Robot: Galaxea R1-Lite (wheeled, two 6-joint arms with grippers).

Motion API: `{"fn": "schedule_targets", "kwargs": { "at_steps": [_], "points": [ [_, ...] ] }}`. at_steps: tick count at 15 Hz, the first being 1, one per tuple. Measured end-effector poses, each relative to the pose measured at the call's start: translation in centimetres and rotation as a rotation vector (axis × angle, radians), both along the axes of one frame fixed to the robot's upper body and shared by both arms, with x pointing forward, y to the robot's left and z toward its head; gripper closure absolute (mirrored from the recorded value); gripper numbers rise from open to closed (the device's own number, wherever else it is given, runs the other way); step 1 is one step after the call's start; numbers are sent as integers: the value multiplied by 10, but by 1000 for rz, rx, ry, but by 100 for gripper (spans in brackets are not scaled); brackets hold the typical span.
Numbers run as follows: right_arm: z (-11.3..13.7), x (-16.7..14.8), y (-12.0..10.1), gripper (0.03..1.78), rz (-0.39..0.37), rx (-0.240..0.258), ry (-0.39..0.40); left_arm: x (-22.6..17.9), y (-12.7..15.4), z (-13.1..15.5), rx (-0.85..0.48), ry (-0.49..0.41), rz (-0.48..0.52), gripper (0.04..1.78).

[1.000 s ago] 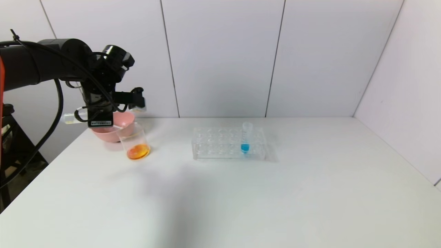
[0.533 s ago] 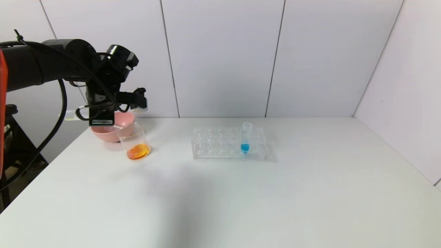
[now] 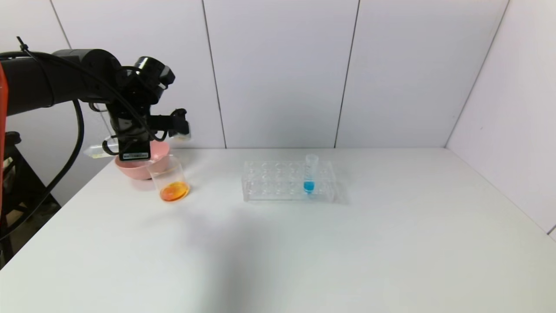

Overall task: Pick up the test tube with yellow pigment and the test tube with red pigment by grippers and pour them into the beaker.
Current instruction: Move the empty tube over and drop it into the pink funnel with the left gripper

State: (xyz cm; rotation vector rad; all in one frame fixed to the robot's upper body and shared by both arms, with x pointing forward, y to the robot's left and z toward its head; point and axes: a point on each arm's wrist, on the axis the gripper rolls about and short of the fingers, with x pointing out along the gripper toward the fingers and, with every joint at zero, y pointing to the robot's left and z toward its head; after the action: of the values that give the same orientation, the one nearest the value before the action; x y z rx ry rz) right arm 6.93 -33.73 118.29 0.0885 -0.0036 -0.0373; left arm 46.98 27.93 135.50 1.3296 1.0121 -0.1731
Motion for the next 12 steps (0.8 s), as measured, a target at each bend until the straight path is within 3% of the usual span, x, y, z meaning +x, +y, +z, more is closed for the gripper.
{"fn": "schedule_targets", "kwargs": {
  "at_steps": [5,8,12],
  "points": [
    [0,0,0,10,0,0,0,-27,31,24,-483,-55,19,138],
    [0,0,0,10,0,0,0,-46,36,34,-741,-189,140,138],
    [0,0,0,10,0,0,0,-57,44,13,-910,-473,274,138]
  ]
}}
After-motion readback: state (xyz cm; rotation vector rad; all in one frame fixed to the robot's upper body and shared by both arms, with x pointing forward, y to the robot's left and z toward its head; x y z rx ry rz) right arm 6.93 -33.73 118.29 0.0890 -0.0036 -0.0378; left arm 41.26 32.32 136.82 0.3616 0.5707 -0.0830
